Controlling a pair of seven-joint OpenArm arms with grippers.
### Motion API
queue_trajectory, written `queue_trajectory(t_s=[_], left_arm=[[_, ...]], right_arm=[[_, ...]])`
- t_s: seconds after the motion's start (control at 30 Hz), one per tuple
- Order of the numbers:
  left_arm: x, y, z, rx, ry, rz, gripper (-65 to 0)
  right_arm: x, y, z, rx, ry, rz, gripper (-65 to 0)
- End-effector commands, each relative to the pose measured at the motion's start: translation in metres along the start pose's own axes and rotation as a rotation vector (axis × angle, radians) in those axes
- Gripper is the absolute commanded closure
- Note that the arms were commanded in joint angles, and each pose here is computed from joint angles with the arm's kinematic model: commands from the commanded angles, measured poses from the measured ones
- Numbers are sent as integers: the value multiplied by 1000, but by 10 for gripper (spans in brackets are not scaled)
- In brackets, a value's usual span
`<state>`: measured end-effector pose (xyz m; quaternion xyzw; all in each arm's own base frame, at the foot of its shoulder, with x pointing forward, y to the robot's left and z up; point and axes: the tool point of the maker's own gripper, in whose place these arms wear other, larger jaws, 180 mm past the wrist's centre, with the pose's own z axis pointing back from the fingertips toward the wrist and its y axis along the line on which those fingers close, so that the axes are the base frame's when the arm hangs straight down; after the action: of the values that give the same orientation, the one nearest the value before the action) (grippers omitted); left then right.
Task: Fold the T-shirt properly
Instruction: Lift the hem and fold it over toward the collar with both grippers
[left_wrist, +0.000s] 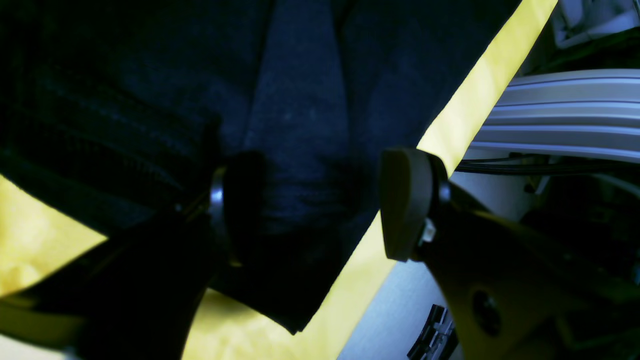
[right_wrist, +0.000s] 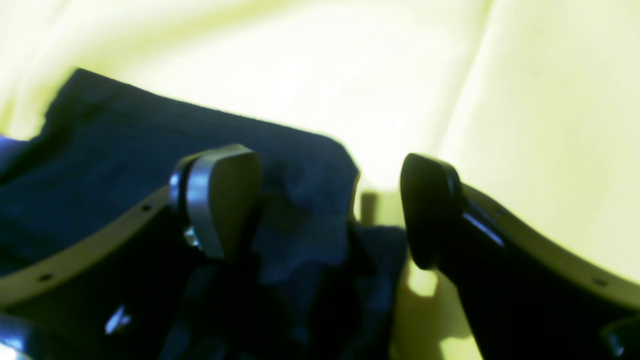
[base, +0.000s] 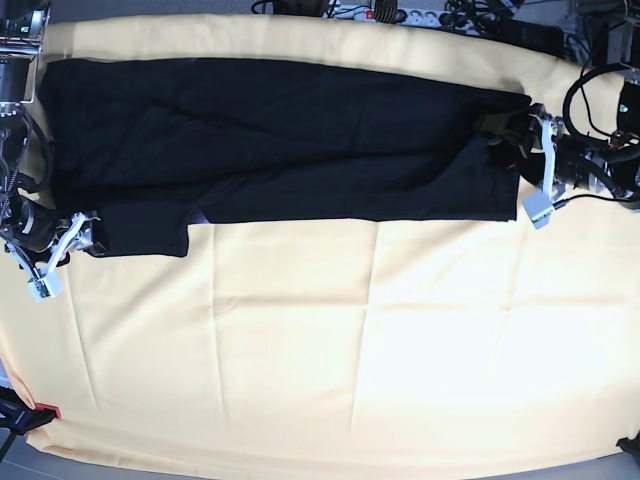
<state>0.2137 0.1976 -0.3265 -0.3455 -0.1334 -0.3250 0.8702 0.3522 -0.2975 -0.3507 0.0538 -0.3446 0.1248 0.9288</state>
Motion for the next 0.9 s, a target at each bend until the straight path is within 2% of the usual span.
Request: queue_trajectory(t_s=[0.0,0.13,0.27,0.33,0.4,0.5,0.53,0.73,0.87], left_arm=[[8,2,12,20,-13,-24,-390],[8,2,12,20,-13,-24,-390],[8,2,12,20,-13,-24,-390],[8,2,12,20,-13,-24,-390],[8,2,12,20,-13,-24,-390],[8,2,12,20,-13,-24,-390],[8,2,12,20,-13,-25,-390],[8,2,12,20,-13,-25,-390],[8,2,12,20,-13,-25,-390]], right_arm=[[18,-14,6,-25,-48,-13,-491],[-1,-19,-11,-8,12,-112,-491],[-4,-5,-16,74,2,-124,-475],[-2,5,-16,124,-8,-108,-398],[3,14,-15,179,-38,-90,-264],[11,19,-13,209,-60,-86,-19],[15,19,-12,211,-64,-86,0],[50,36,8,317,-146,-86,0],[52,62,23,425,-114,-56,0]])
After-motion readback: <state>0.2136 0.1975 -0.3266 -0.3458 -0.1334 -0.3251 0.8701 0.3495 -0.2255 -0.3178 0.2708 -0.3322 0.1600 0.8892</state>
